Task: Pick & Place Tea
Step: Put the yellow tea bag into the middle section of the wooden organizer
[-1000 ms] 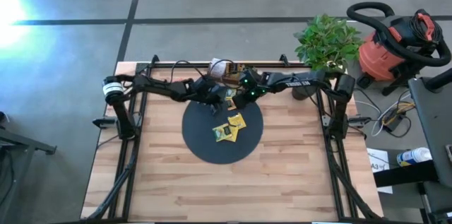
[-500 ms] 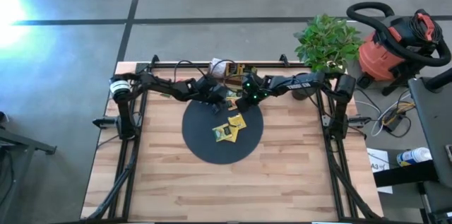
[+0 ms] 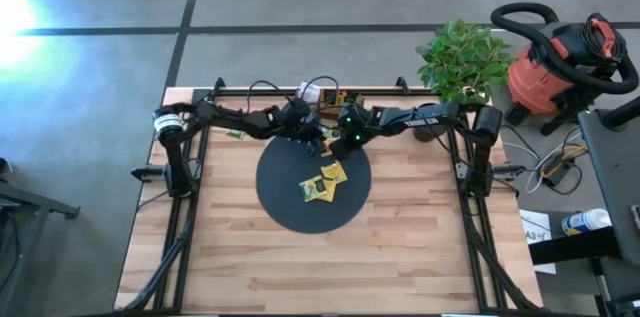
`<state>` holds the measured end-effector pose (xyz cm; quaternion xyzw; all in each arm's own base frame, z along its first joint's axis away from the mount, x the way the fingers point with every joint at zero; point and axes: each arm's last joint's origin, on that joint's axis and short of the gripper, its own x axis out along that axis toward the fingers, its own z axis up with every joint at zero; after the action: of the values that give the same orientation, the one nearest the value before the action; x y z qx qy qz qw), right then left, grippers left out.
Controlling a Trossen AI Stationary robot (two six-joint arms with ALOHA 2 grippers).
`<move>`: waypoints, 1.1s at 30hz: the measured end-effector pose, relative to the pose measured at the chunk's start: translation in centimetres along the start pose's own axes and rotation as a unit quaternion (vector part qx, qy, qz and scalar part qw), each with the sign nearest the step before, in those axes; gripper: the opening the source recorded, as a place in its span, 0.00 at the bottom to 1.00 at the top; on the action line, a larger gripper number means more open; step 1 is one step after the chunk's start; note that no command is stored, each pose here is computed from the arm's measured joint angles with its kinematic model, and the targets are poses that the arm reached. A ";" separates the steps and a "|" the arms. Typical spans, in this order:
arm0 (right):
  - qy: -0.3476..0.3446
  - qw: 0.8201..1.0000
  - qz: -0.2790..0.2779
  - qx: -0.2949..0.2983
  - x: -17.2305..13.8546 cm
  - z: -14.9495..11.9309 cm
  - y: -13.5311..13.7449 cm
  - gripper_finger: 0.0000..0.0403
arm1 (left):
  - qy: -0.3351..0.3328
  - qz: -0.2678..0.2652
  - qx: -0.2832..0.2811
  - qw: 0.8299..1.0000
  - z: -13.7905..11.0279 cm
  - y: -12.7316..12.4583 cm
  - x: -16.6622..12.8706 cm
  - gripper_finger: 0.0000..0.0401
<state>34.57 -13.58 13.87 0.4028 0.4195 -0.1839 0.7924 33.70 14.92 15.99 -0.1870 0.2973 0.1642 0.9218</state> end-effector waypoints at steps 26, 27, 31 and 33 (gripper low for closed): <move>0.015 0.991 -0.073 -0.109 0.7 4.0 1.2 0.23 | 0.109 -0.003 -0.083 0.991 -5.0 -3.5 -2.9 0.28; 0.017 0.991 -0.074 -0.111 0.7 4.0 1.0 0.23 | 0.112 -0.001 -0.085 0.990 -5.2 -3.4 -2.9 0.28; 0.033 0.989 -0.078 -0.118 1.4 3.0 0.8 0.23 | 0.117 0.009 -0.088 0.989 -5.9 -3.2 -2.9 0.28; 0.038 0.990 -0.078 -0.114 1.7 2.6 0.8 0.23 | 0.118 0.010 -0.092 0.989 -6.2 -3.1 -2.9 0.28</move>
<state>37.46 -15.06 13.69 0.2823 0.4972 -0.1804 0.8003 29.73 8.91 13.87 -0.2864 0.3895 0.1765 0.8574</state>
